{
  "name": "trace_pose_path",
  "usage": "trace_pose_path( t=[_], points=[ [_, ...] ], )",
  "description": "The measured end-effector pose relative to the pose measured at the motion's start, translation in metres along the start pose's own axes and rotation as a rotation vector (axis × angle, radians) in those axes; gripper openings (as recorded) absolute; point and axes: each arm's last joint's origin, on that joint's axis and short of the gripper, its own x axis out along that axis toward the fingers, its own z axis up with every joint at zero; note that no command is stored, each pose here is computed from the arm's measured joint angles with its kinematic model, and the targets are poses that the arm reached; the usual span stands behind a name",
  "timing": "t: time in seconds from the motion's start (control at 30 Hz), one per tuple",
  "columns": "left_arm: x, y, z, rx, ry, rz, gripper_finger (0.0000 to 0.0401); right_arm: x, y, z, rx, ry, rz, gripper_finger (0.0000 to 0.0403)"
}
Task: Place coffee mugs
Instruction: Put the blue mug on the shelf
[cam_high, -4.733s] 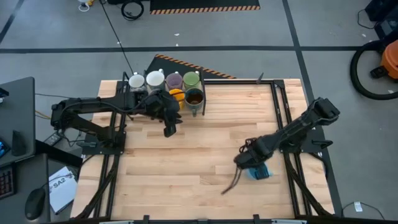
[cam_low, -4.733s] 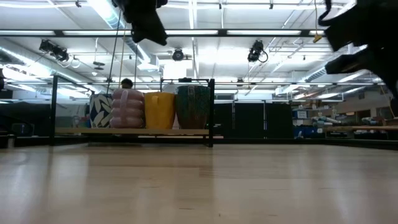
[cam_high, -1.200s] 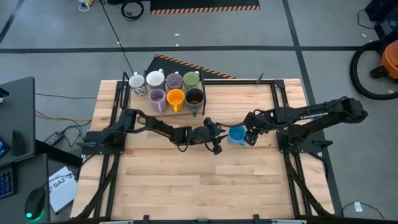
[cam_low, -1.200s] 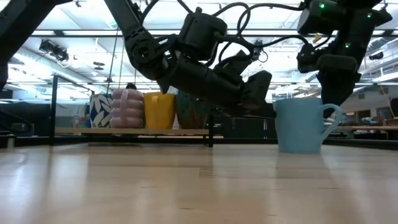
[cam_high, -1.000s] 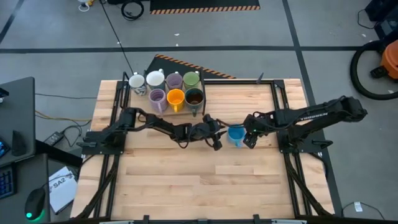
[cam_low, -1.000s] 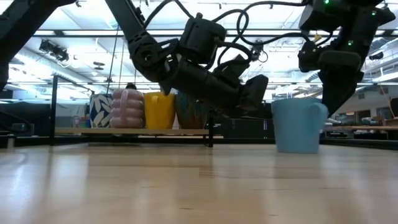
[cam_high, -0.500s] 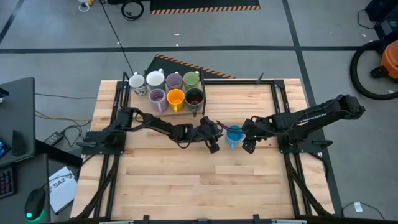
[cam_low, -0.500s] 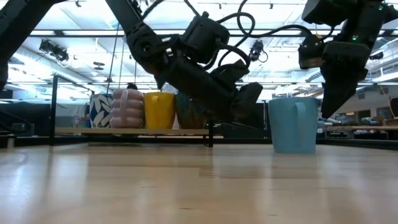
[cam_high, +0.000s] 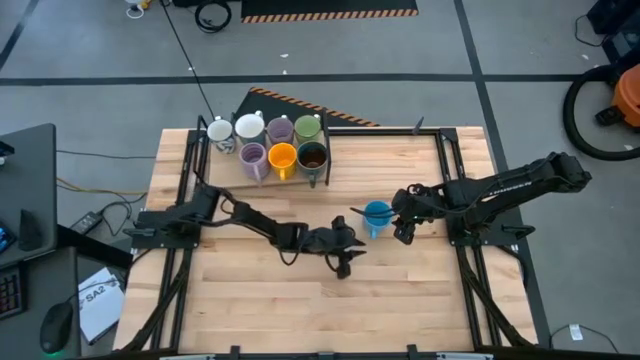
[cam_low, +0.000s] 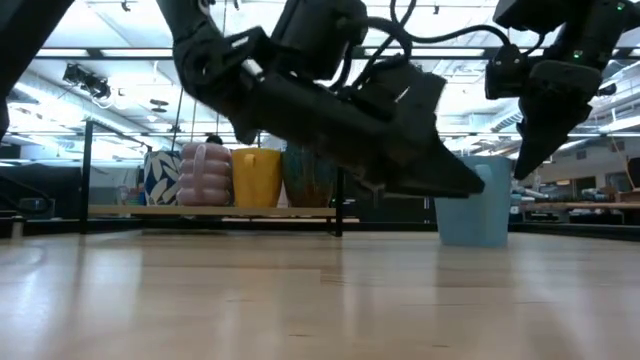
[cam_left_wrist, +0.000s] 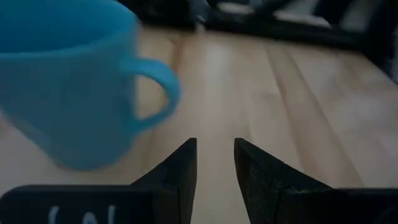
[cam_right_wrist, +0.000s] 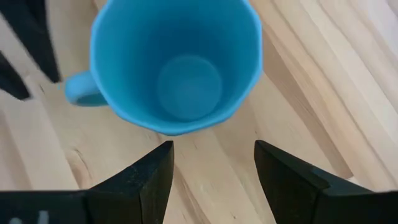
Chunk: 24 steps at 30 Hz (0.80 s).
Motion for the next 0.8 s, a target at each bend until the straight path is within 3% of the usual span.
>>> trace_pose_path(
  t=[0.2,0.3,0.53,0.8],
  points=[
    [0.008,-0.001,-0.012,-0.057,-0.162,0.138,0.0114,0.0,0.0,0.0,-0.003,-0.005,-0.007,0.0229],
    [0.007,-0.011,-0.017,-0.028,-0.195,0.17,0.0114,0.0,-0.001,0.0,-0.012,-0.015,-0.021,0.0229],
    [0.005,-0.018,-0.014,-0.011,-0.22,0.126,0.0114,0.0,0.001,0.002,-0.024,-0.031,-0.01,0.0229],
    [0.013,-0.006,-0.03,-0.067,-0.259,0.179,0.0114,0.0,0.002,0.004,-0.02,-0.046,0.001,0.0229]
  ],
)
